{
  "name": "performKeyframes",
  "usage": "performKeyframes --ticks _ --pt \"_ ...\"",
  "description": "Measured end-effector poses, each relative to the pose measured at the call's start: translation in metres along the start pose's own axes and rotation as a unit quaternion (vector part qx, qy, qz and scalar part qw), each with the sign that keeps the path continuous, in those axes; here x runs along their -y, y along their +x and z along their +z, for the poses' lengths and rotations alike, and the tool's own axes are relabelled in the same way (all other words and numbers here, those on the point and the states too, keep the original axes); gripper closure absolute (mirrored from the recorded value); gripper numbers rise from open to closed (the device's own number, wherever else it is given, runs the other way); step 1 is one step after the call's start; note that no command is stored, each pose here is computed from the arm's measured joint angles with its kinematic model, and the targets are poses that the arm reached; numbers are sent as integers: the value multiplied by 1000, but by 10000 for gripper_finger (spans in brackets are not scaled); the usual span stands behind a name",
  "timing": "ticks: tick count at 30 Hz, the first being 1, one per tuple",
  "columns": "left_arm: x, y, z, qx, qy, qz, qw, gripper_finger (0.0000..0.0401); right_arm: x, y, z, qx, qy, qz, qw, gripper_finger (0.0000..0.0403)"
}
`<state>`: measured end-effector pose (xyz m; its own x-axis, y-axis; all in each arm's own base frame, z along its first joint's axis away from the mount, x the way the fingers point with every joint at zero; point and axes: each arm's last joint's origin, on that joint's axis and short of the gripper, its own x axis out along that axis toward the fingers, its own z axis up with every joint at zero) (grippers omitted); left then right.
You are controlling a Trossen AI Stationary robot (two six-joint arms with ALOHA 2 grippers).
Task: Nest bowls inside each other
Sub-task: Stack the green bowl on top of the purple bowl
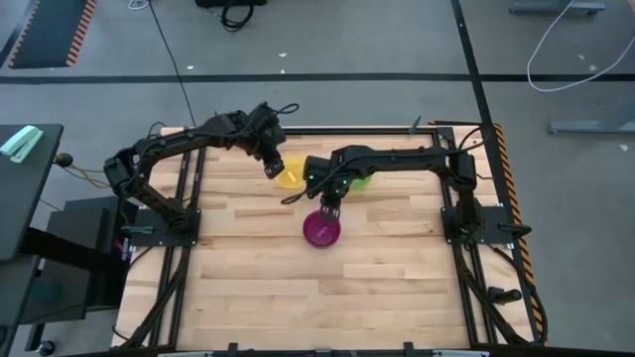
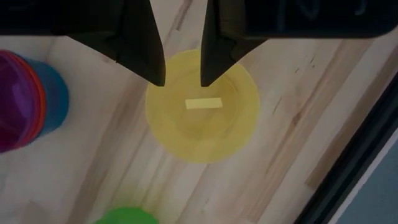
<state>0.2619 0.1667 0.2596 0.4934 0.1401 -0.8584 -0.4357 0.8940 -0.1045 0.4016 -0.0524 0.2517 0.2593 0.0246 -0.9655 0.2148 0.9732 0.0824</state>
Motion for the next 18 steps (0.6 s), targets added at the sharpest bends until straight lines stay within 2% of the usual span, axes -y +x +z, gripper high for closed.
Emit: performKeyframes --ticks 7,11,18 --pt "13 1 -1 -6 29 -34 999 291 39 -1 -3 -14 48 -16 999 290" --pt "15 2 -1 -8 42 -53 998 292 63 9 -12 -37 66 -23 997 290" --pt "16 2 -2 -9 42 -55 998 291 96 31 -36 -90 98 -29 991 290"
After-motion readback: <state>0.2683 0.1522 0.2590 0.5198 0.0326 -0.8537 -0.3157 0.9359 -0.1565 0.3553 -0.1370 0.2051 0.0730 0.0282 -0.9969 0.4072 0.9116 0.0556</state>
